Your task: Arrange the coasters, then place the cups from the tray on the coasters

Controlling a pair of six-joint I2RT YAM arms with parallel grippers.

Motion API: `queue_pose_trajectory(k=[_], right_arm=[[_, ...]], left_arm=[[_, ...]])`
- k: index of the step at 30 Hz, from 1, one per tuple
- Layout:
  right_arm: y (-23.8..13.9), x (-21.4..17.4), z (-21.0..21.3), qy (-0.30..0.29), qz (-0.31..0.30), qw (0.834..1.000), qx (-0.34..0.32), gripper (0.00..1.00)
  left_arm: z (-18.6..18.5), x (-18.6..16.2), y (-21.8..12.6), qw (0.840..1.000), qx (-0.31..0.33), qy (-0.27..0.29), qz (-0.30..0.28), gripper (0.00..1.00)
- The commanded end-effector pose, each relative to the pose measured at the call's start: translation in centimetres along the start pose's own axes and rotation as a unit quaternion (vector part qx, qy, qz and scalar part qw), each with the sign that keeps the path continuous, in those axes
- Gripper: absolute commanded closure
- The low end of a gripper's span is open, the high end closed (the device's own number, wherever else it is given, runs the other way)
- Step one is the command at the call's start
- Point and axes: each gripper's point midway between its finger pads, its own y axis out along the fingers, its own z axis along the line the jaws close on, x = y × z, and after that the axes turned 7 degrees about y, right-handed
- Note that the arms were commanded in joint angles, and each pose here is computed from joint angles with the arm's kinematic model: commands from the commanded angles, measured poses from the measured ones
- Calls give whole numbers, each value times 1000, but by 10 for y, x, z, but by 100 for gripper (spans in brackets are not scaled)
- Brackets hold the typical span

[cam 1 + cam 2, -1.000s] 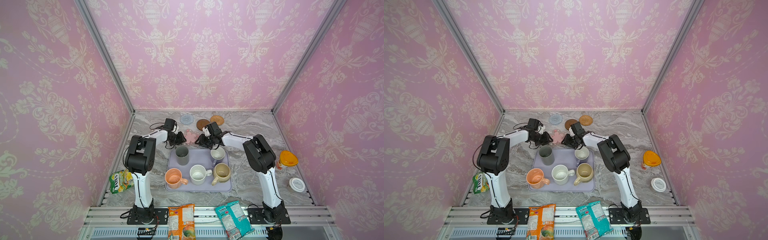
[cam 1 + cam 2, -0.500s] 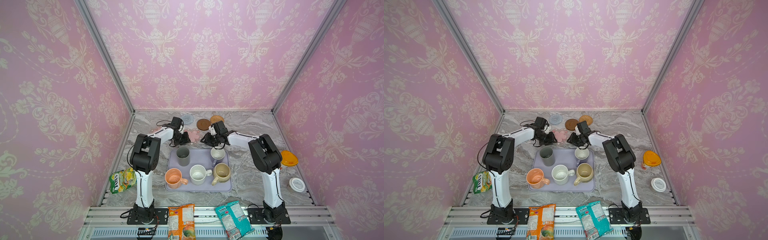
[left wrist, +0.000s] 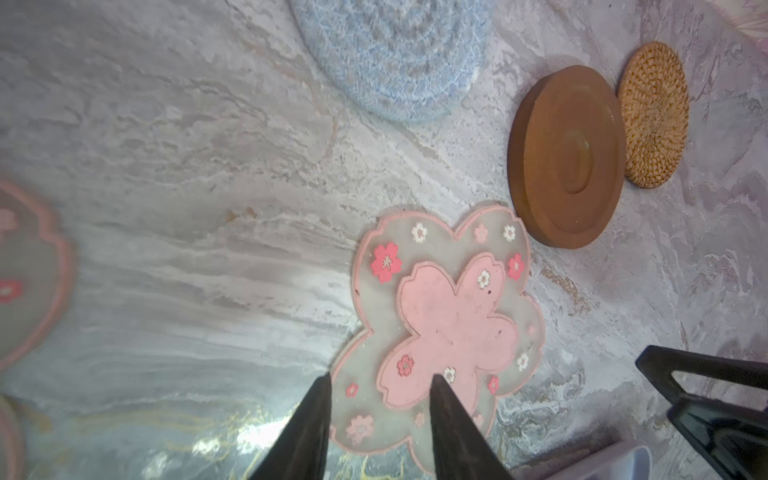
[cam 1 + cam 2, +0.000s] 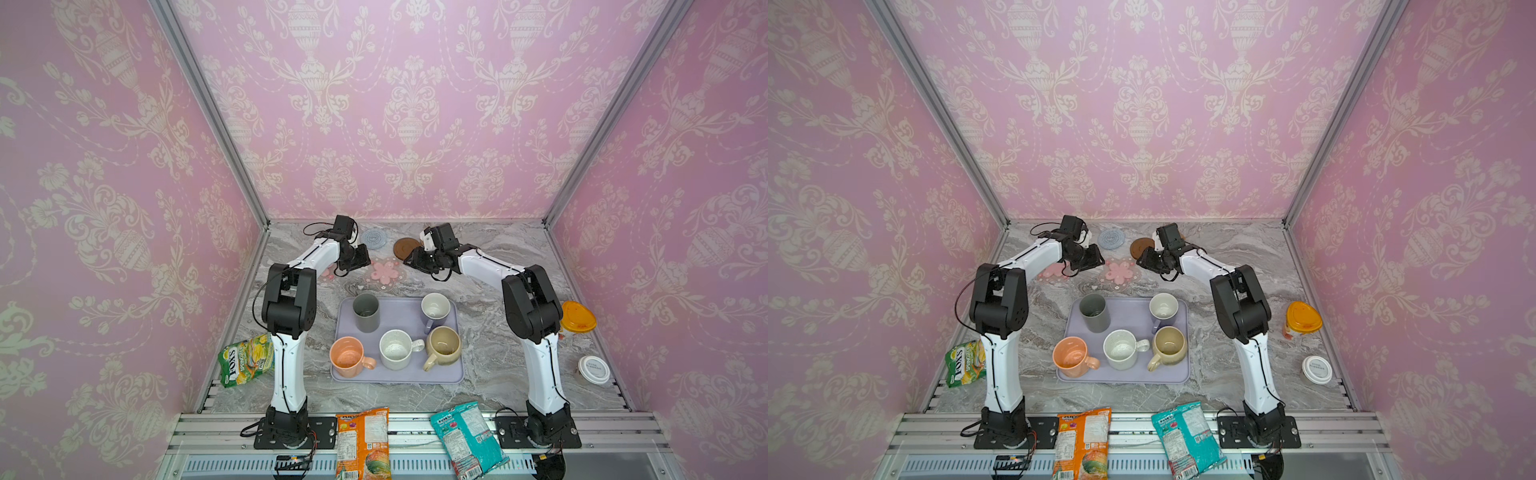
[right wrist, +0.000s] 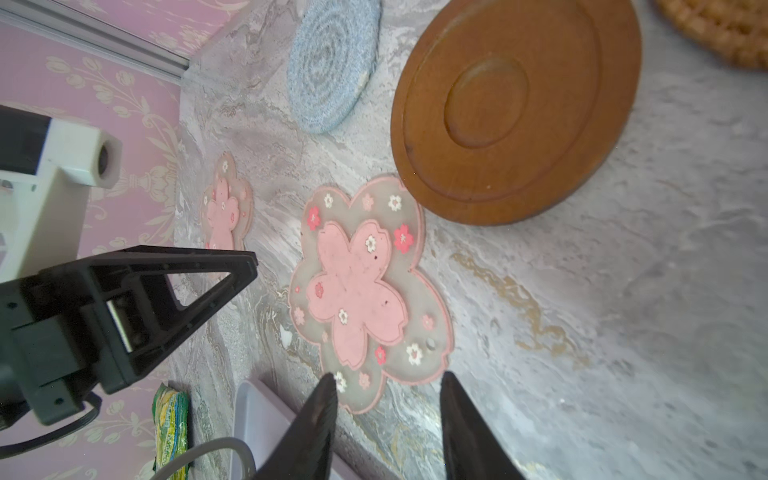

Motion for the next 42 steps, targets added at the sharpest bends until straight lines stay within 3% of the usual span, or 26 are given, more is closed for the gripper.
queue_pose_trajectory(k=[1,10,27,42], right_arm=[[15,-5,-10,-3,24,1000,-12,57],[29,-8,-17,-16,37,999,-16,55],[37,-44,-17,-33,75,996,-18,54],[-5,-67,-28,-42,74,995,-45,54]], left_arm=[[13,-5,13,999,16,7,28,58],[12,-6,31,999,1,12,39,58],[-35,-51,28,981,-126,77,127,58],[-62,-59,25,971,-153,114,142,59]])
